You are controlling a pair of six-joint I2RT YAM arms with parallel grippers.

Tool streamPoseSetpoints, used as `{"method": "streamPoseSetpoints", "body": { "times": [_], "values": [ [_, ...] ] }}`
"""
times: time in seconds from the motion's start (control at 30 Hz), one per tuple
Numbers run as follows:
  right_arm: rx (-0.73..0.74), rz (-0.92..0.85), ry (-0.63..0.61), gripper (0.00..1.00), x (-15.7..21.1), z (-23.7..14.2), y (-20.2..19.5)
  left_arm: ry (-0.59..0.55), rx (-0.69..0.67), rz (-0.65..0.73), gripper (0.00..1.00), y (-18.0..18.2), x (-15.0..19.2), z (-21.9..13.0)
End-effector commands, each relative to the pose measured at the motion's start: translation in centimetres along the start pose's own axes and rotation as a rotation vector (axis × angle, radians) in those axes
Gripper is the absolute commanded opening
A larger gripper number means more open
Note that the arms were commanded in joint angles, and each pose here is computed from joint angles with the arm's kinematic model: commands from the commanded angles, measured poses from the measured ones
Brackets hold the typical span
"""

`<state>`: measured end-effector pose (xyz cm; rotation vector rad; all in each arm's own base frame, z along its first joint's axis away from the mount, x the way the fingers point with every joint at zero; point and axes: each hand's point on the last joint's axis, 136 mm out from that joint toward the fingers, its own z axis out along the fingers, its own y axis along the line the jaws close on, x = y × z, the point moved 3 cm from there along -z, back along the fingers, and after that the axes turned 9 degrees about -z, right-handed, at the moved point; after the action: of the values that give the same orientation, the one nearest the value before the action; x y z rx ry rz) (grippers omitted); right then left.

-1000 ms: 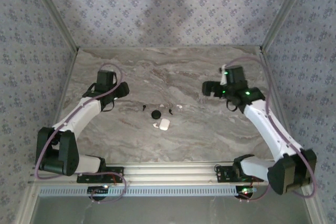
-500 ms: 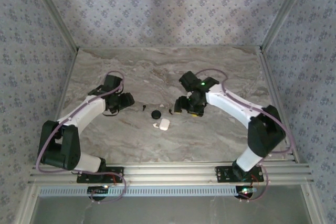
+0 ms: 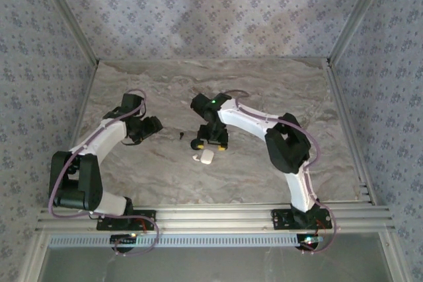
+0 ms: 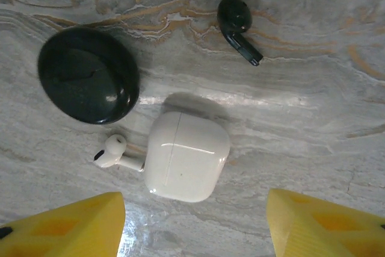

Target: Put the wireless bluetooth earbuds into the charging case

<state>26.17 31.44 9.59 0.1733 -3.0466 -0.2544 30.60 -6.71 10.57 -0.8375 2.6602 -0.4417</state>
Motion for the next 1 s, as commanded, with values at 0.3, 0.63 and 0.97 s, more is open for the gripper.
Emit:
{"method": "streamPoseSetpoints", "body": {
  "times": [0.3, 0.63, 0.97],
  "values": [
    [0.023, 0.008, 0.124, 0.66, 1.1, 2.9, 0.6, 0.021, 0.003, 0.016, 0.69, 0.5, 0.4, -0.1],
    [0.02, 0.015, 0.149, 0.61, 1.0, 4.3, 0.7, 0.024, -0.001, 0.019, 0.69, 0.8, 0.5, 0.1],
    [0.058, 0.017, 0.175, 0.57, 1.3, 5.5, -0.1, 0.028, 0.002, 0.019, 0.69, 0.6, 0.5, 0.1]
  ]
}}
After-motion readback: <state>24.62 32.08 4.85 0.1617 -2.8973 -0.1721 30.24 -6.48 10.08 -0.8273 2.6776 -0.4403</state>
